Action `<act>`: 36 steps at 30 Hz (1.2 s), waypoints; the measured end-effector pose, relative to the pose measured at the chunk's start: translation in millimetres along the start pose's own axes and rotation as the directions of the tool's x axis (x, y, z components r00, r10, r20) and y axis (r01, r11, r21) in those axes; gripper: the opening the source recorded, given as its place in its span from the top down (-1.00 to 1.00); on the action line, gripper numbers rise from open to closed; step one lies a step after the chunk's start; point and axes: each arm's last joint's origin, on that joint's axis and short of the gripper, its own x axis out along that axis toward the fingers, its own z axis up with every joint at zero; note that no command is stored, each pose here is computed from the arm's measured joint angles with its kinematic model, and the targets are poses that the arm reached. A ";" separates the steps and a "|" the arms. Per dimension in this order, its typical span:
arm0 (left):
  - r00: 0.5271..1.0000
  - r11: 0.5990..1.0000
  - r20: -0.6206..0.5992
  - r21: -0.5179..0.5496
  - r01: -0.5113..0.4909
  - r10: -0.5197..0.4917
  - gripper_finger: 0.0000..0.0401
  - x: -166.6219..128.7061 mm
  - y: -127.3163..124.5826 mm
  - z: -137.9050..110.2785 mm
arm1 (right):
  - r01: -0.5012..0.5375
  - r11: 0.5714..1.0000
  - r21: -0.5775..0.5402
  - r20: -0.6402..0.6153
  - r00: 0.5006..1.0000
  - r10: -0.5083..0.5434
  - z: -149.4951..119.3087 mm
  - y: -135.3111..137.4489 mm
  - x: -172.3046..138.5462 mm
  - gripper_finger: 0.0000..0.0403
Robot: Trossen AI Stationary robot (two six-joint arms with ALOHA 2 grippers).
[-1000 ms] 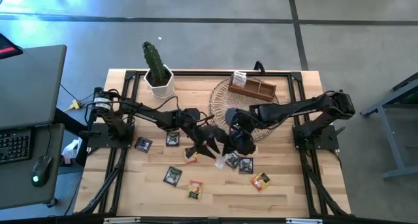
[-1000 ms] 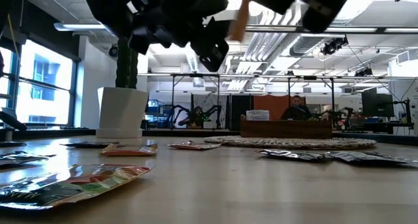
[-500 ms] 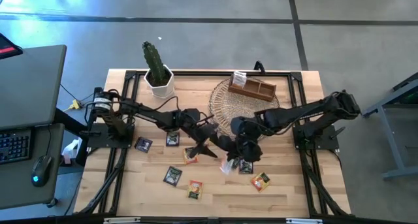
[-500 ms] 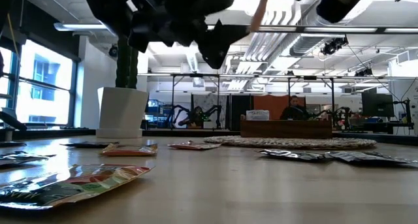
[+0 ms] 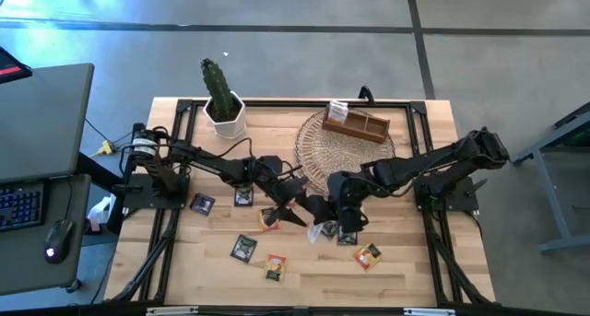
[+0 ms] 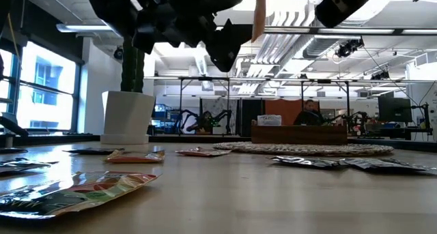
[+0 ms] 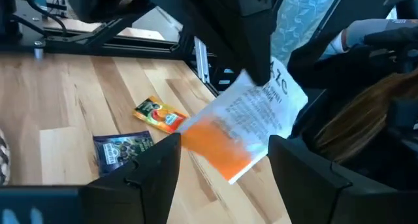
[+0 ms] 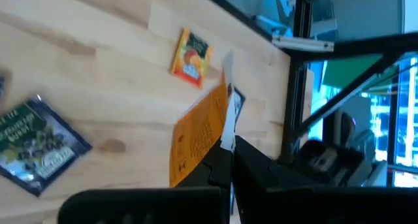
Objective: Pick & Place Tea
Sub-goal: Put the orange tea bag into the left section of the wooden organizer
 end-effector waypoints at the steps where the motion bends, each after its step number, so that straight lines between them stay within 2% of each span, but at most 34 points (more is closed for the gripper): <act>1: 1.000 1.000 0.005 0.013 -0.001 0.001 -0.15 0.0 0.0 0.5 | -0.002 1.000 0.002 0.015 1.000 0.002 0.5 0.1 0.0 1.00; 7: 0.998 0.998 0.054 0.056 0.011 -0.014 -0.15 -0.1 -1.4 6.1 | -0.005 1.000 -0.023 0.104 0.995 0.008 3.2 0.3 0.0 1.00; 12: 0.998 0.998 0.049 0.058 0.039 -0.042 -0.15 -0.1 -2.2 6.0 | -0.002 0.999 -0.040 0.074 0.997 0.005 1.2 0.2 -0.2 1.00; 17: 0.995 0.995 0.037 0.008 0.096 -0.096 -0.15 -0.2 -3.8 5.6 | 0.003 0.999 -0.046 0.057 0.998 0.000 -4.3 -0.2 -1.6 1.00; 22: 0.994 0.995 0.036 0.015 0.098 -0.099 -0.10 -0.2 -3.8 5.6 | 0.010 0.999 -0.053 0.049 0.999 -0.007 -7.5 -0.9 -2.4 1.00; 25: 0.994 0.995 0.035 0.014 0.099 -0.099 0.05 -0.2 -3.7 5.4 | 0.008 0.999 -0.032 0.049 0.999 -0.007 -7.5 -0.9 -2.4 1.00; 32: 0.995 0.995 0.035 0.014 0.097 -0.098 0.54 -0.3 -3.5 5.4 | 0.007 1.000 -0.009 0.053 0.999 -0.007 -7.3 -0.9 -2.4 1.00; 36: 0.995 0.996 0.030 0.009 0.091 -0.091 0.77 -0.2 -3.2 4.7 | 0.004 0.998 0.058 0.053 0.999 -0.007 -7.3 -0.9 -2.4 1.00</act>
